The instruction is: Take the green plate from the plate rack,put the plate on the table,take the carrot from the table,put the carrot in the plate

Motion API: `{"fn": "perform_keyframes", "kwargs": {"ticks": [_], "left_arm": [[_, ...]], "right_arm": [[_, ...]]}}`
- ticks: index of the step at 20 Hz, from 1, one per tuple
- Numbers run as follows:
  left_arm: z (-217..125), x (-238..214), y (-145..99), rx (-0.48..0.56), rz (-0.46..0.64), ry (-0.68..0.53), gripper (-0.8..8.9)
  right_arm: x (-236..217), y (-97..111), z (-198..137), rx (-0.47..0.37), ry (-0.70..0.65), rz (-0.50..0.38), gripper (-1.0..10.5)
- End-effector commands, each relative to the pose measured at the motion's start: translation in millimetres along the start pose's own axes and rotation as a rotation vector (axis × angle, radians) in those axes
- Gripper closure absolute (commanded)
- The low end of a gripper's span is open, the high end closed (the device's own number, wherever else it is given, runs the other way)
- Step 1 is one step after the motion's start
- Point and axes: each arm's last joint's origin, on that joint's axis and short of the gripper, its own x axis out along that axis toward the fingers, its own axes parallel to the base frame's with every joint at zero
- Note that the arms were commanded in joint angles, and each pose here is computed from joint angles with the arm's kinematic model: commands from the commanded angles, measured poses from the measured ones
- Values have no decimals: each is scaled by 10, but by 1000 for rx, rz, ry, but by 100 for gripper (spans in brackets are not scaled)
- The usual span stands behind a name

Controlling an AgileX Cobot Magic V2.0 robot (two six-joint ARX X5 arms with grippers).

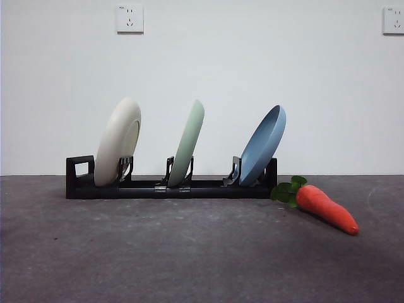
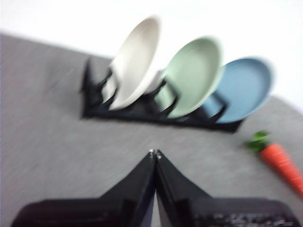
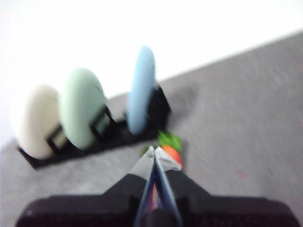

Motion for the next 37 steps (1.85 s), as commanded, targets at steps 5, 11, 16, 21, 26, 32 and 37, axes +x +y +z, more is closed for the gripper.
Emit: {"fn": "perform_keyframes", "kwargs": {"ticks": [5,11,16,21,26,32,37], "left_arm": [[360,-139,-189,-4,-125,10,821],[667,-215,-344,25,-231,95,821],[853,-215,-434,71,-325,205,822],[951,-174,-472,108,-385,325,822],[985,-125,-481,127,-431,441,822],[984,-68,-446,86,-340,472,227],[1050,-67,-466,106,-345,437,220]], "right_arm": [[-36,175,368,17,43,102,957],[-51,335,710,-42,239,164,957],[-56,452,979,-138,419,211,957],[-68,516,1143,-233,613,225,956],[-72,538,1169,-249,732,243,956],[-56,532,1155,-231,755,234,507],[-56,531,1155,-218,757,226,293]]}}
